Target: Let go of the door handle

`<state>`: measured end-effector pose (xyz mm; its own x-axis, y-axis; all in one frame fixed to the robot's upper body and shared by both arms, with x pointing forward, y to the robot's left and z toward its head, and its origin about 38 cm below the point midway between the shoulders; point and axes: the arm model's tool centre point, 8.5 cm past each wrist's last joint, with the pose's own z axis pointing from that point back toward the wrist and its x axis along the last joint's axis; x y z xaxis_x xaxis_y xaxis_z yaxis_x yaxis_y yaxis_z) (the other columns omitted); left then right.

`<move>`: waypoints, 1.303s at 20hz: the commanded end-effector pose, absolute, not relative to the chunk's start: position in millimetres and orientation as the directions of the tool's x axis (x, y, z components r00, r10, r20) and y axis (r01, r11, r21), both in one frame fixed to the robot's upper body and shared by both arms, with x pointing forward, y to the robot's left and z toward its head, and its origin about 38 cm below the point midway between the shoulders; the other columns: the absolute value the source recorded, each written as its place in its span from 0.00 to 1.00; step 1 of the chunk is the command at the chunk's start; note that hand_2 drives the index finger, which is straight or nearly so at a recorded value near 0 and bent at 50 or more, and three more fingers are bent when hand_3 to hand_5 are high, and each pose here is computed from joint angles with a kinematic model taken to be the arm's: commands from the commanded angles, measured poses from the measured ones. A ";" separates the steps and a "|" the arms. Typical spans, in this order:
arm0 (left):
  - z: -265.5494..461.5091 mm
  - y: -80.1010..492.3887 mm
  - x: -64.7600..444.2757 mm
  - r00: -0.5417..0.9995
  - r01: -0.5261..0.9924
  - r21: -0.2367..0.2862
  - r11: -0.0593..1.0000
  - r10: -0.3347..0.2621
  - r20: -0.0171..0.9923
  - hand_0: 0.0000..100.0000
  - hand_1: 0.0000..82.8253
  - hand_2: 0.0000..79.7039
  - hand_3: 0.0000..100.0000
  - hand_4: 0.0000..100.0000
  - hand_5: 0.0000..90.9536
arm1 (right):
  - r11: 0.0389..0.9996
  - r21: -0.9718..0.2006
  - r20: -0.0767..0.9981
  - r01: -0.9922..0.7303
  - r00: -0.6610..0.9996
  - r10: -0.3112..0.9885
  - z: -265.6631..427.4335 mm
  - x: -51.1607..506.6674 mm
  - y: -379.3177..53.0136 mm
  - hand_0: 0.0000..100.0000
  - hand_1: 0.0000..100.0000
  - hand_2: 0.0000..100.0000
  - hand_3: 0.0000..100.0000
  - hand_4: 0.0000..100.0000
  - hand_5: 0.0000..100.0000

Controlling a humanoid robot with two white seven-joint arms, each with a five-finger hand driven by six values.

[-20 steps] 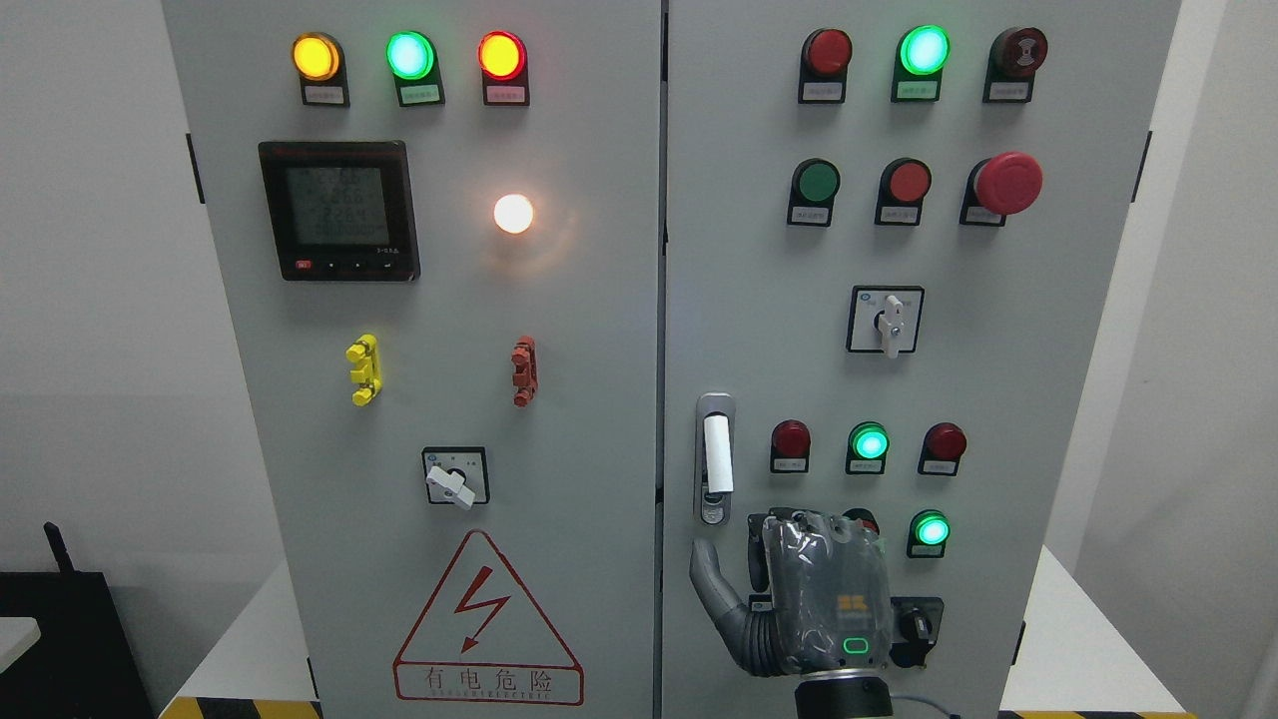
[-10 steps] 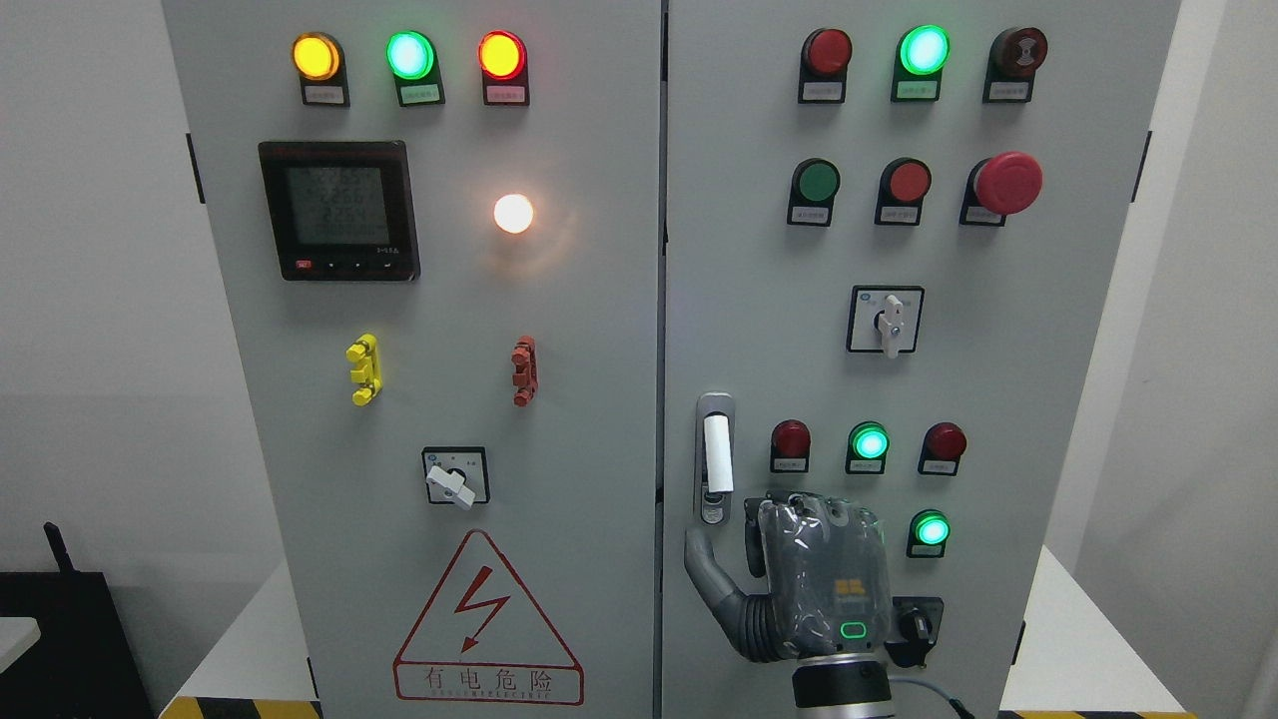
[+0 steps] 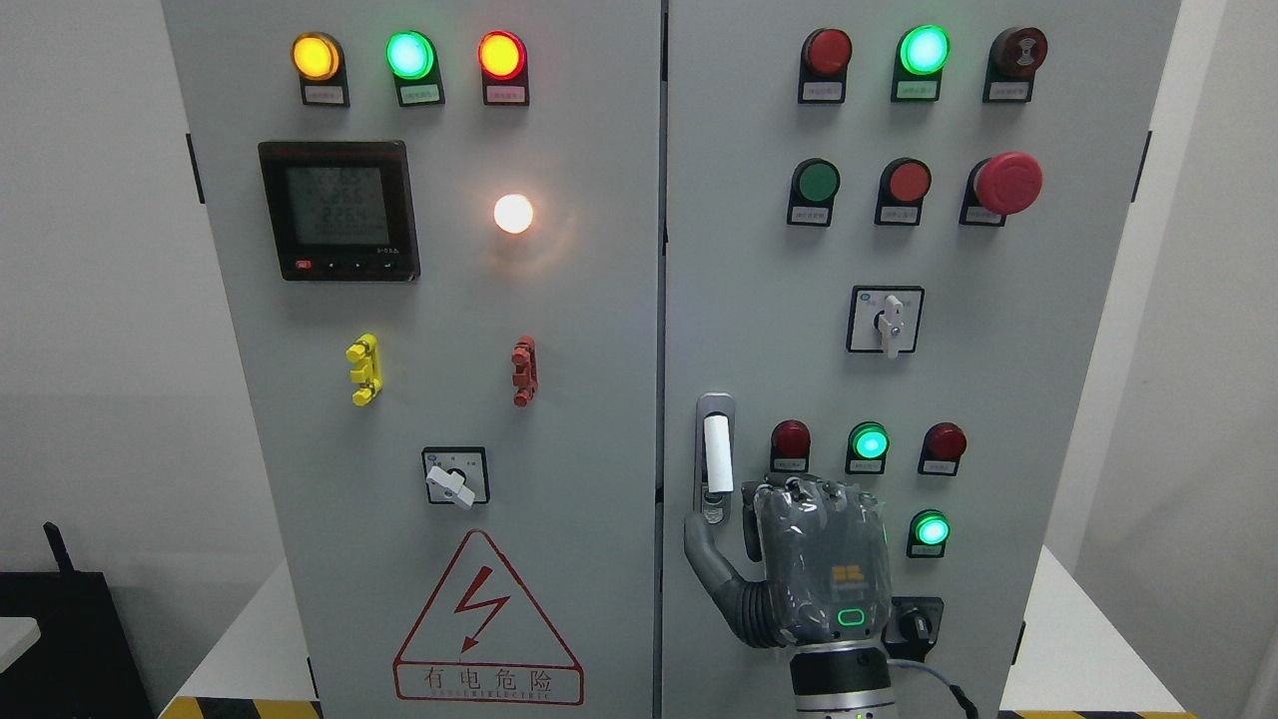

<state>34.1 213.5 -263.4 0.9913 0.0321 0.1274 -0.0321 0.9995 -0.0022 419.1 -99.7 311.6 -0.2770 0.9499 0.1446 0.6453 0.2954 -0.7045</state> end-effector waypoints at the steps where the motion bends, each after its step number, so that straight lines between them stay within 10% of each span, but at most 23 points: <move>1: -263.4 213.4 37.4 0.990 -0.005 0.000 1.000 0.005 0.137 0.12 0.47 0.00 0.00 0.00 0.00 | 0.291 -0.706 0.135 0.646 -0.282 0.950 317.1 420.6 -97.0 0.32 0.46 1.00 1.00 1.00 0.98; 26: -263.4 213.4 37.4 0.990 -0.005 0.000 1.000 0.005 0.137 0.12 0.47 0.00 0.00 0.00 0.00 | 0.280 -0.720 0.139 0.635 -0.264 0.954 317.0 430.7 -100.1 0.49 0.46 1.00 1.00 1.00 0.97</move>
<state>34.0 213.5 -263.4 0.9913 0.0321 0.1273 -0.0321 0.9995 -0.0022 429.4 -97.9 319.4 -0.2706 0.9534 0.1335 0.6361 0.2811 -0.7185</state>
